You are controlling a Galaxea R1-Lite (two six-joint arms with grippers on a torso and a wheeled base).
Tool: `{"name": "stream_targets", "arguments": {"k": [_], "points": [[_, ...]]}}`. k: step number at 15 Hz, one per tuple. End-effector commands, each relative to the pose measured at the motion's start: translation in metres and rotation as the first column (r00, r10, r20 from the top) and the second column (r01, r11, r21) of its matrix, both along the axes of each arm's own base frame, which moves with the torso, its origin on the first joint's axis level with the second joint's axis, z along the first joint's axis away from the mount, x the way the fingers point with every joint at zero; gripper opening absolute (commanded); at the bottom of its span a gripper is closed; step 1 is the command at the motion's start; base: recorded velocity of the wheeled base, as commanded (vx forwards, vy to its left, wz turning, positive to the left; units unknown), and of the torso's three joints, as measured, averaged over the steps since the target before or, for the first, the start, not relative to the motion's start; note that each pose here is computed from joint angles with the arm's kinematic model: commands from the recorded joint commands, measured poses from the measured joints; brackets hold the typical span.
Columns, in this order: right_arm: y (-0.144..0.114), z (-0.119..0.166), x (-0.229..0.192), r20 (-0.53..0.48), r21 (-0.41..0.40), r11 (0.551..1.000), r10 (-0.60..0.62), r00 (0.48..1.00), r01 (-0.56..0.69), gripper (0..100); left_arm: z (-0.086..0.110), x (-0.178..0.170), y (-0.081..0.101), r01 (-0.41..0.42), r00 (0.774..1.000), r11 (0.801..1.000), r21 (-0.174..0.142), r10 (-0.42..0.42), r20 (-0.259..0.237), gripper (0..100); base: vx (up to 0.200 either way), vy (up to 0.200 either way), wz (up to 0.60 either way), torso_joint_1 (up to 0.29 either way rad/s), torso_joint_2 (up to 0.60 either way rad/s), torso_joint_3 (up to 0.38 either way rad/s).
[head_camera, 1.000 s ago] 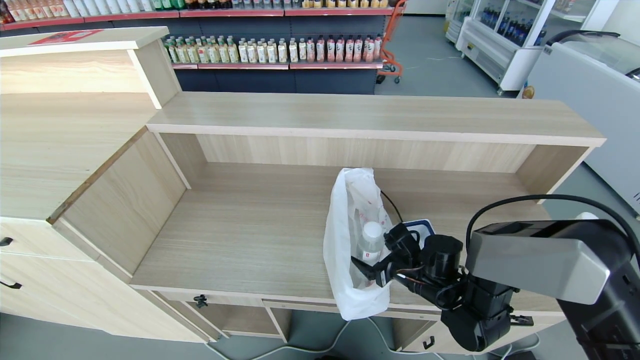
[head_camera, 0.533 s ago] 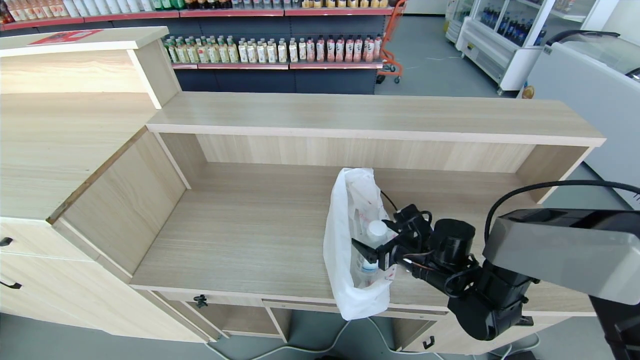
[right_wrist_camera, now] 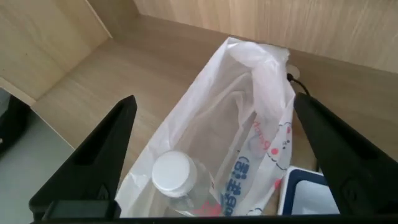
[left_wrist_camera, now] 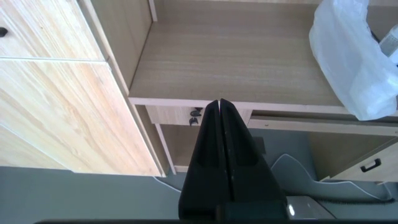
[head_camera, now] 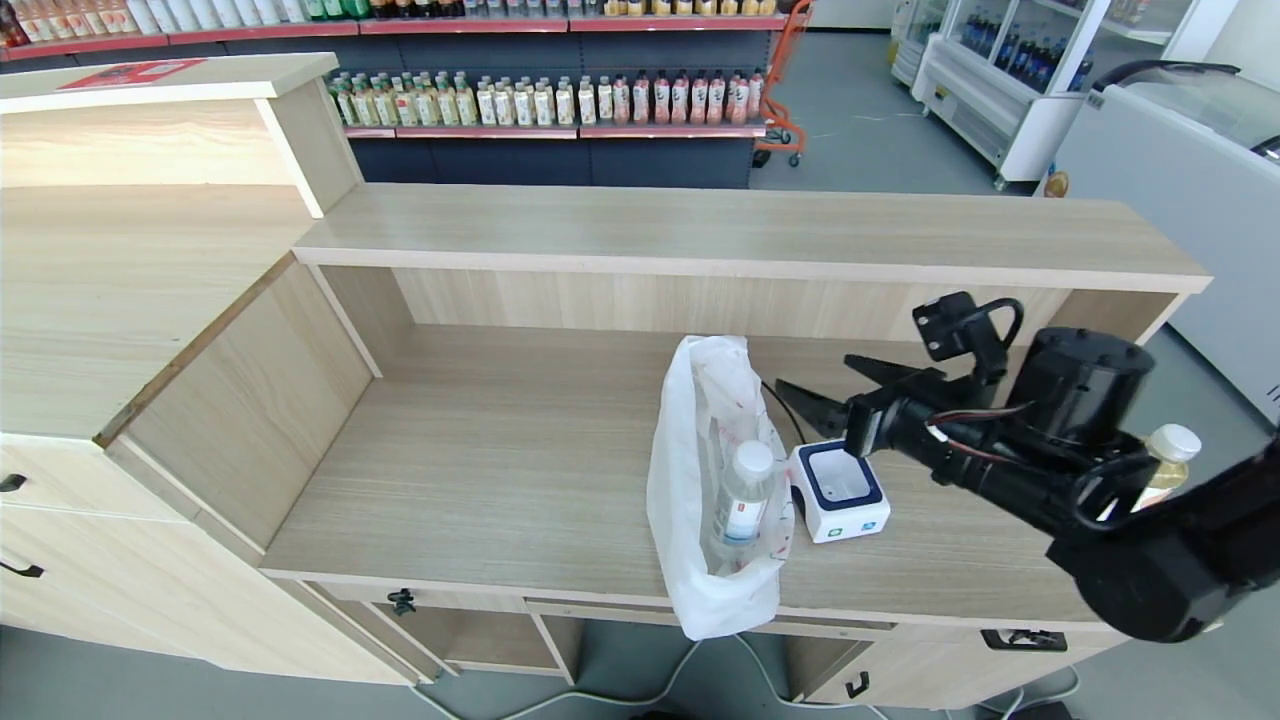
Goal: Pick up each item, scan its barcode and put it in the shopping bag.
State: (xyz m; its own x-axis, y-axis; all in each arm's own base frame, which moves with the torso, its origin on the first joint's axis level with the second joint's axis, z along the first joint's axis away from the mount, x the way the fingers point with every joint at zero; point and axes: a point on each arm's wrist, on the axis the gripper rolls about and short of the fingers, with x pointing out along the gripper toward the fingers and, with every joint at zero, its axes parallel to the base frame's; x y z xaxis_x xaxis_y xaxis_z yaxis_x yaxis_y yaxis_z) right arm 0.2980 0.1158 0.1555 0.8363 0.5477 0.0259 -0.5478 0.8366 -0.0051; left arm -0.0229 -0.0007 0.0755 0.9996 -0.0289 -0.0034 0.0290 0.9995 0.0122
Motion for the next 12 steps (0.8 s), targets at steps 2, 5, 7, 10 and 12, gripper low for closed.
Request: {"name": "stream_targets", "arguments": {"k": [2,5,7,10,12], "points": [[-0.096,0.046,-0.087,0.054,-0.111,0.937,-0.327,0.943,0.331,100,0.0,0.0,0.0,0.0,1.0,1.0,0.0,0.0,0.0,0,0.0,0.0,0.0,0.0,0.0,0.0],[-0.133,0.022,-0.161,-0.046,-0.164,0.828,-0.549,0.835,0.536,100,0.0,0.0,0.0,0.0,1.0,1.0,0.0,0.0,0.0,0,0.0,0.0,0.0,0.0,0.0,0.0],[-0.134,0.015,-0.183,-0.089,-0.184,0.81,-0.577,0.812,0.556,100,0.0,0.0,0.0,0.0,1.0,1.0,-0.002,0.0,0.0,0,0.0,0.0,0.0,0.0,0.0,0.0],[-0.132,0.01,-0.192,-0.133,-0.203,0.811,-0.578,0.805,0.548,100,0.0,0.0,0.0,0.0,1.0,1.0,-0.002,0.0,0.0,0,0.0,0.0,0.0,0.0,0.0,0.0],[-0.132,0.008,-0.19,-0.145,-0.21,0.812,-0.577,0.804,0.545,100,0.0,0.0,0.0,0.0,1.0,1.0,-0.002,0.0,0.0,0,0.0,-0.2,0.0,-0.002,0.0,0.005]]}}
